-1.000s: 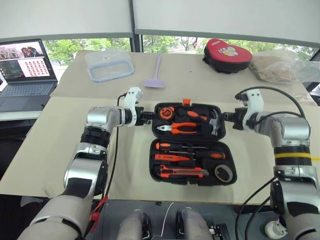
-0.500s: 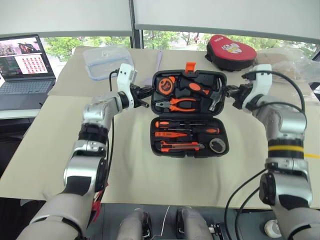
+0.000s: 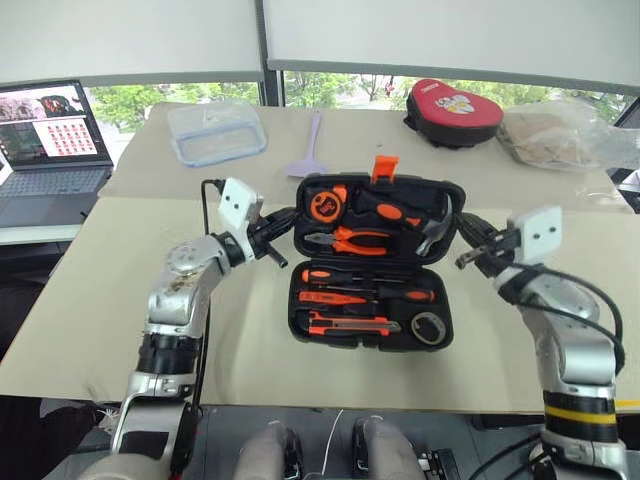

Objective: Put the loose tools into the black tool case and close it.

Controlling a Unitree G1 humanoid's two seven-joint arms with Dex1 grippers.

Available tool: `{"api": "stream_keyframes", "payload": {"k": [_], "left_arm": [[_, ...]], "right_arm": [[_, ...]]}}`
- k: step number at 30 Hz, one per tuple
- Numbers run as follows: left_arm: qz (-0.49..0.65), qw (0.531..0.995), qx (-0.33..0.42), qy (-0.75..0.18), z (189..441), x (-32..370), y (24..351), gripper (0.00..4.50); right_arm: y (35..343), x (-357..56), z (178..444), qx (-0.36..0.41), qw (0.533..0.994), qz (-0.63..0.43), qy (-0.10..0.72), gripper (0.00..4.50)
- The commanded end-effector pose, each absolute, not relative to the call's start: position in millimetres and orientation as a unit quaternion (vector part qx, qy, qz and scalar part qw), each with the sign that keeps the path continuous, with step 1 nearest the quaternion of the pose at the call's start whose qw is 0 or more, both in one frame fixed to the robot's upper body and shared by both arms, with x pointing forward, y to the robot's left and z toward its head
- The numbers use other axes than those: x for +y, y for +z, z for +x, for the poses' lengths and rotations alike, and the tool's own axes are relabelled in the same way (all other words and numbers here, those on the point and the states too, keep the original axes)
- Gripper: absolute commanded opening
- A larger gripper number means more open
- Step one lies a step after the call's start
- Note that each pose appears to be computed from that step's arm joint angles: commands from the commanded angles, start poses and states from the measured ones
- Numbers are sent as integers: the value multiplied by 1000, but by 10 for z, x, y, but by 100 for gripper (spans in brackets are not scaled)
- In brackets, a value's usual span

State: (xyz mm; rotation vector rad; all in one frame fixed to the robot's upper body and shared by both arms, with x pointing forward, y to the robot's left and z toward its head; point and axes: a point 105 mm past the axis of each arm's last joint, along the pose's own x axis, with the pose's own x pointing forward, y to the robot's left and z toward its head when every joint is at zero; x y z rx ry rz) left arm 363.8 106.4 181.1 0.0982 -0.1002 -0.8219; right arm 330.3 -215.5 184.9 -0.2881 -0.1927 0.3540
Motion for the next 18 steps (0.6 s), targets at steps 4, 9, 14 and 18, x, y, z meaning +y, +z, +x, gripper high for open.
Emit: {"api": "stream_keyframes", "payload": {"k": [4, 9, 14, 18], "left_arm": [[57, 918, -30, -391, 3358, 1234, 1708, 0], [56, 922, 5, -384, 3127, 1356, 1540, 72], [65, 924, 50, -373, 2867, 1667, 1478, 237], [75, 910, 108, -393, 2710, 1921, 1420, 346]], "right_arm": [[1800, -2037, 2884, -116, 944, -212, 227, 1], [1649, -1907, 2518, -88, 937, -195, 278, 0], [1628, -2061, 2246, -7, 944, -130, 302, 134], [1535, -2097, 1915, 78, 917, -123, 370, 236]]}}
